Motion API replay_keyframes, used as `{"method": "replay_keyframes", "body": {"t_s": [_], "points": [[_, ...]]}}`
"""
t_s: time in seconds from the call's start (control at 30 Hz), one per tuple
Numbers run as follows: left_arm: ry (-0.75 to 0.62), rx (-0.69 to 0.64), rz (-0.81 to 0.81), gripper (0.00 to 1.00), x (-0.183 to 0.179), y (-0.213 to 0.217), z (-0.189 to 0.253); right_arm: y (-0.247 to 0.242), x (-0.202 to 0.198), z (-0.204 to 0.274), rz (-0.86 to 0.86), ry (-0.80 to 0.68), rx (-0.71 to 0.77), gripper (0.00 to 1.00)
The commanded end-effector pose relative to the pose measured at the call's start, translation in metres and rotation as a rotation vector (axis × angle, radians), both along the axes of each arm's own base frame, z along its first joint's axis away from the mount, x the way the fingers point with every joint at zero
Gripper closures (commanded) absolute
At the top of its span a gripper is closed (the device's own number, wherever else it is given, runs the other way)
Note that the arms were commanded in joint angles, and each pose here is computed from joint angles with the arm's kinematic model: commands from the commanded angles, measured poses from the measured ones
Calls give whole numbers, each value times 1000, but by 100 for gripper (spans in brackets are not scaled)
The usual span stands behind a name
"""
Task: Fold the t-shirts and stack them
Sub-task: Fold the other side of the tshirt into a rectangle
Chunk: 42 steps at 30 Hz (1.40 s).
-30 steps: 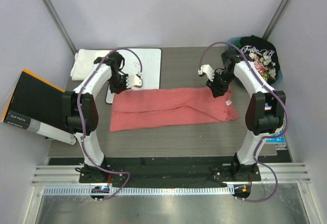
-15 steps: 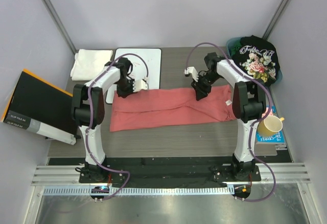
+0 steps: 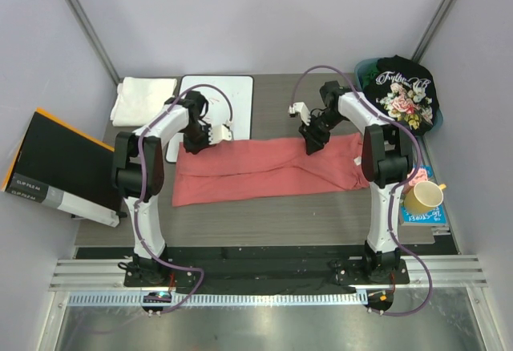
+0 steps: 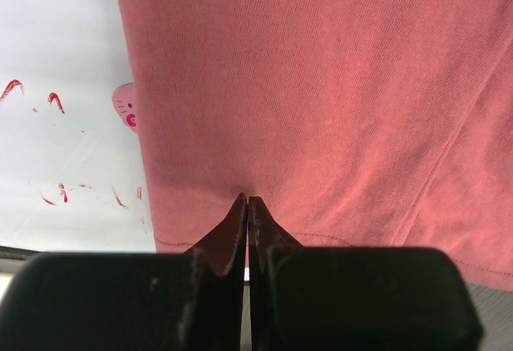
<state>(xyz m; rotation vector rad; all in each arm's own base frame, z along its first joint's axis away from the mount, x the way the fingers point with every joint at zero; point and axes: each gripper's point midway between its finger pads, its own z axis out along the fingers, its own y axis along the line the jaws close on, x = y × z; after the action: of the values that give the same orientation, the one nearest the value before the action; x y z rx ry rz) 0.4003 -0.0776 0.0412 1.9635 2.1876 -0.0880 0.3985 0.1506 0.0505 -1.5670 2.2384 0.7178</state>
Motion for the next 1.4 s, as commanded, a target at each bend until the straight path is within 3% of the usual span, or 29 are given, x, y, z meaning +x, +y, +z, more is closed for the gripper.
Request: {"method": "replay_keyframes", "body": {"t_s": [0.0, 0.5, 0.63, 0.73, 0.77, 1.1, 1.37], "points": [[-20, -15, 5, 100, 1, -5, 7, 3, 16, 8, 15, -58, 12, 62], [-4, -16, 1, 100, 3, -10, 4, -4, 22, -9, 58, -67, -33, 54], [-7, -11, -3, 100, 4, -10, 5, -8, 10, -16, 83, -28, -50, 67], [-7, -13, -5, 100, 5, -11, 6, -10, 7, -11, 89, -24, -53, 95], [-7, -13, -5, 100, 5, -11, 6, -8, 6, -7, 92, -27, -49, 99], [2, -12, -23, 100, 6, -15, 3, -3, -34, 38, 209, 46, 2, 99], [22, -9, -48, 100, 1, -17, 1, 13, -83, 38, 266, 97, 16, 99]]}}
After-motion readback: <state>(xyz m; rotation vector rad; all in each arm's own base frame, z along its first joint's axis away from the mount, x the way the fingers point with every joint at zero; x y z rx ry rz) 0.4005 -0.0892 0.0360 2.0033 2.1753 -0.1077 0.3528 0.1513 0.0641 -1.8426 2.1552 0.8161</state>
